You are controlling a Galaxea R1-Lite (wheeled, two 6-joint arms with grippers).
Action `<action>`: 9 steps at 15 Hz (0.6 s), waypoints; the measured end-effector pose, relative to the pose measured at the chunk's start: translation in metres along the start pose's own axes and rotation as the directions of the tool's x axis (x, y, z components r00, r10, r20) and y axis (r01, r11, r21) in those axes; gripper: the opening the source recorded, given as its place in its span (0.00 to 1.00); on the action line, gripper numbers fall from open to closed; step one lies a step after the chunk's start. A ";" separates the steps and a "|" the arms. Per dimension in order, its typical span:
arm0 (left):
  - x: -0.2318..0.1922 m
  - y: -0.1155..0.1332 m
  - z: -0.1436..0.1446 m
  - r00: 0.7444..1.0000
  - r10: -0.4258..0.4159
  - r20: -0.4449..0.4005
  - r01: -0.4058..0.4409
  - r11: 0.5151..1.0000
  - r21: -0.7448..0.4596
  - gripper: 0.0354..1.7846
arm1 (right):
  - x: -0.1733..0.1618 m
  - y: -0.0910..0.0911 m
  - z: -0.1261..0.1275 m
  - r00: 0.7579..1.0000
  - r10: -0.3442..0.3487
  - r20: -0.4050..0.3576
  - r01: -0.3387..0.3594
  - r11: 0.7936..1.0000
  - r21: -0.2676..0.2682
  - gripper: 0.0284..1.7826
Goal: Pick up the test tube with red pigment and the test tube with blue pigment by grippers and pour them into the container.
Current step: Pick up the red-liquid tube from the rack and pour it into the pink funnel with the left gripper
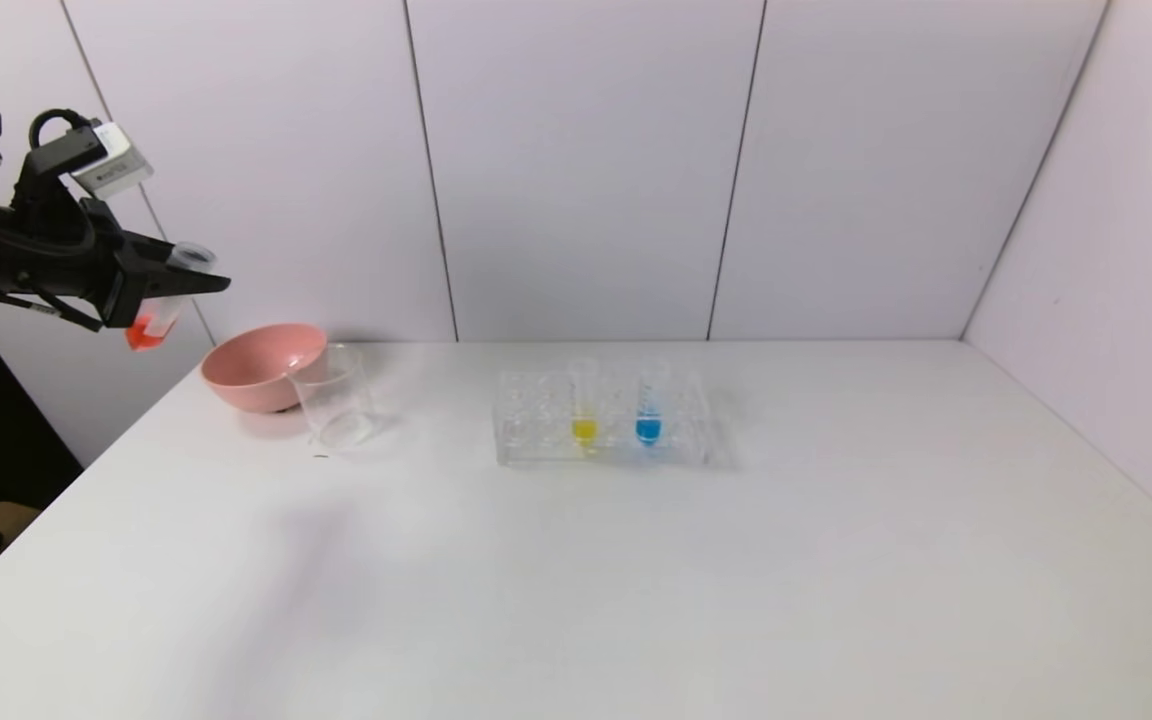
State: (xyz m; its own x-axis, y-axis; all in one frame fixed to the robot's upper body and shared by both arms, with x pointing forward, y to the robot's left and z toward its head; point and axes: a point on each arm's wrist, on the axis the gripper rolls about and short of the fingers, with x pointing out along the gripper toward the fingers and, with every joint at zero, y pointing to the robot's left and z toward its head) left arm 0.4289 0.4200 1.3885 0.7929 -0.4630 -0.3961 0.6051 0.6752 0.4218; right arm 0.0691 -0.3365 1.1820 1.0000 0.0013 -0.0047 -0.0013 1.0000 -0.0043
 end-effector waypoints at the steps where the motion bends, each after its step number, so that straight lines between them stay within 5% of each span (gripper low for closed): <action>1: -0.001 -0.002 0.002 1.000 -0.005 0.001 0.005 1.000 0.017 0.25 | 0.000 0.000 0.000 1.000 0.000 0.000 0.000 1.000 0.000 1.00; 9: 0.002 -0.005 0.004 1.000 -0.018 -0.012 0.019 0.998 0.060 0.25 | 0.000 0.000 0.000 1.000 0.000 0.000 0.000 1.000 0.000 1.00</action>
State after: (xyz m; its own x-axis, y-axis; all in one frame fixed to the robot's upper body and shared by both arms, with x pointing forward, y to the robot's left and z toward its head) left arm 0.4273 0.4132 1.3888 0.7809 -0.4683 -0.4135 0.6231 0.6307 0.4626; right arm 0.0691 -0.3365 1.1820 1.0000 0.0013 -0.0047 -0.0013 1.0000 -0.0043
